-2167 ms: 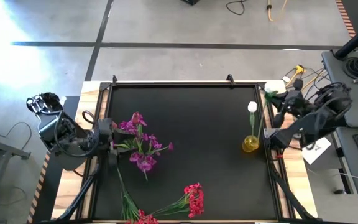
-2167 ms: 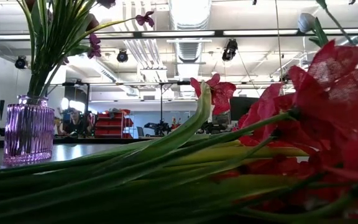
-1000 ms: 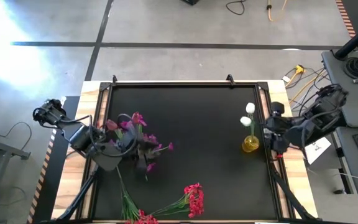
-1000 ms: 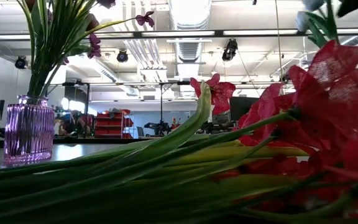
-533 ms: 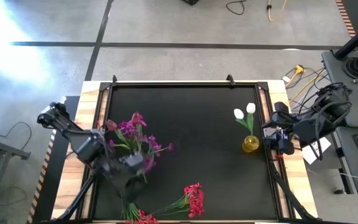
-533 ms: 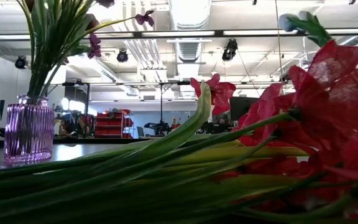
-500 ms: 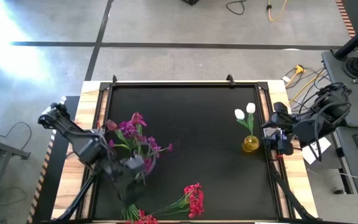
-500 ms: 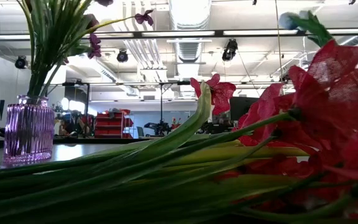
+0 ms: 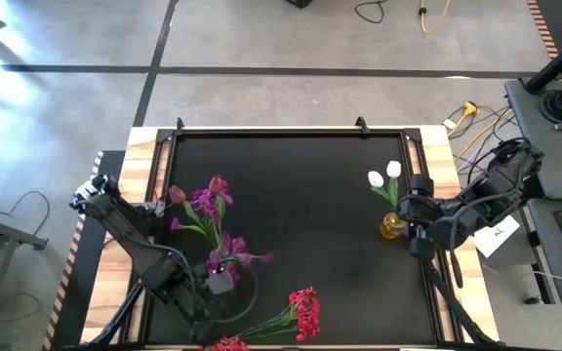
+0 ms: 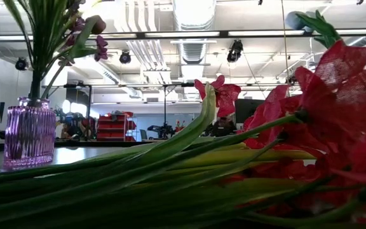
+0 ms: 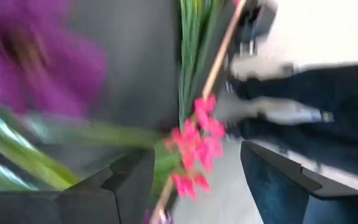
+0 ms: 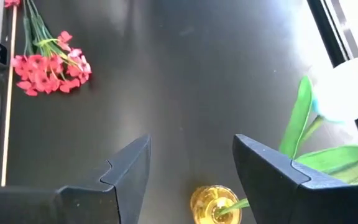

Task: Sort flowers into vase by color
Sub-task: Put the left red flower into the yellow flower vase

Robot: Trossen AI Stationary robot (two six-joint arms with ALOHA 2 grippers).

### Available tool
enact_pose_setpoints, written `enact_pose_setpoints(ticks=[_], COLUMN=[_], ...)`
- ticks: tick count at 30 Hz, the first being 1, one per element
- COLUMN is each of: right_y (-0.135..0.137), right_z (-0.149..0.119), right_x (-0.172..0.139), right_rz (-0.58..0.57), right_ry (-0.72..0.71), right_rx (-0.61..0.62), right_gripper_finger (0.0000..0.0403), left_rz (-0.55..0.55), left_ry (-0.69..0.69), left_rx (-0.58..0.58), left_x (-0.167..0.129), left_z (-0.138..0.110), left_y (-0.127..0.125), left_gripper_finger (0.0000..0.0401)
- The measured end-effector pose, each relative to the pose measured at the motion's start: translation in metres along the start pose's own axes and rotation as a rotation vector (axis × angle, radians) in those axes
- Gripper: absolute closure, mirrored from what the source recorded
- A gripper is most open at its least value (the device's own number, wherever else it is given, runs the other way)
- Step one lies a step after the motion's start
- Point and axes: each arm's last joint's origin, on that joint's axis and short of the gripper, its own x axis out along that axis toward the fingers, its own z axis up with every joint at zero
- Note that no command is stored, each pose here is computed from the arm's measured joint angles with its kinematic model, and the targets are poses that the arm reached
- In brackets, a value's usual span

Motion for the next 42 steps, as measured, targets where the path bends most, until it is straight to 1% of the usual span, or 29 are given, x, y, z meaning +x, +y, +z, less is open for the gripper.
enact_pose_setpoints(ticks=[4, 6, 9, 13, 16, 18, 19, 21, 25, 27, 31, 34, 36, 39, 40, 42], right_y=[0.004, 0.004, 0.003, 0.002, 0.001, 0.0, 0.0, -0.001, -0.001, -0.001, -0.001, -0.001, 0.0, 0.0, 0.0, 0.0], right_z=[0.005, 0.006, 0.007, 0.007, 0.008, 0.009, 0.009, 0.01, 0.01, 0.01, 0.01, 0.01, 0.011, 0.011, 0.011, 0.011], right_x=[0.0, -0.002, -0.005, -0.005, -0.005, -0.005, -0.005, -0.005, -0.005, -0.005, -0.005, -0.005, -0.004, -0.003, -0.003, -0.003], right_rz=[0.002, 0.006, 0.012, 0.002, -0.039, -0.07, -0.083, -0.106, -0.109, -0.109, -0.11, -0.122, -0.133, -0.131, -0.129, -0.12], right_ry=[-0.002, -0.007, -0.015, -0.025, -0.059, -0.084, -0.094, -0.112, -0.115, -0.115, -0.114, -0.12, -0.127, -0.128, -0.127, -0.122], right_rx=[0.002, 0.018, 0.036, 0.036, 0.035, 0.035, 0.035, 0.035, 0.034, 0.027, 0.026, 0.03, 0.037, 0.064, 0.073, 0.087], right_gripper_finger=[0.0184, 0.0184, 0.0184, 0.0183, 0.0184, 0.0184, 0.0184, 0.0184, 0.0183, 0.0183, 0.0183, 0.0183, 0.0183, 0.0183, 0.0183, 0.0183], left_rz=[0.004, -0.011, -0.049, -0.186, -0.287, -0.346, -0.367, -0.381, -0.363, -0.376, -0.349, -0.277, -0.19, -0.025, 0.008, 0.016], left_ry=[-0.164, -0.242, -0.321, -0.453, -0.565, -0.619, -0.62, -0.559, -0.355, -0.274, -0.185, -0.139, -0.079, 0.075, 0.134, 0.217], left_rx=[0.045, 0.059, 0.076, 0.119, 0.188, 0.25, 0.277, 0.324, 0.395, 0.428, 0.521, 0.654, 0.731, 0.77, 0.794, 0.906], left_x=[-0.02, -0.035, -0.056, -0.099, -0.13, -0.139, -0.139, -0.131, -0.103, -0.093, -0.073, -0.056, -0.04, -0.011, -0.003, 0.009], left_z=[0.007, 0.009, 0.012, 0.019, 0.024, 0.027, 0.028, 0.026, 0.013, 0.005, -0.009, -0.02, -0.026, -0.032, -0.033, -0.037], left_y=[0.001, 0.0, -0.003, -0.014, -0.025, -0.034, -0.037, -0.042, -0.047, -0.051, -0.06, -0.062, -0.06, -0.051, -0.049, -0.048], left_gripper_finger=[0.0178, 0.0178, 0.0178, 0.0178, 0.0178, 0.0178, 0.0178, 0.0178, 0.0189, 0.0198, 0.0213, 0.0215, 0.0213, 0.0209, 0.0207, 0.0204])
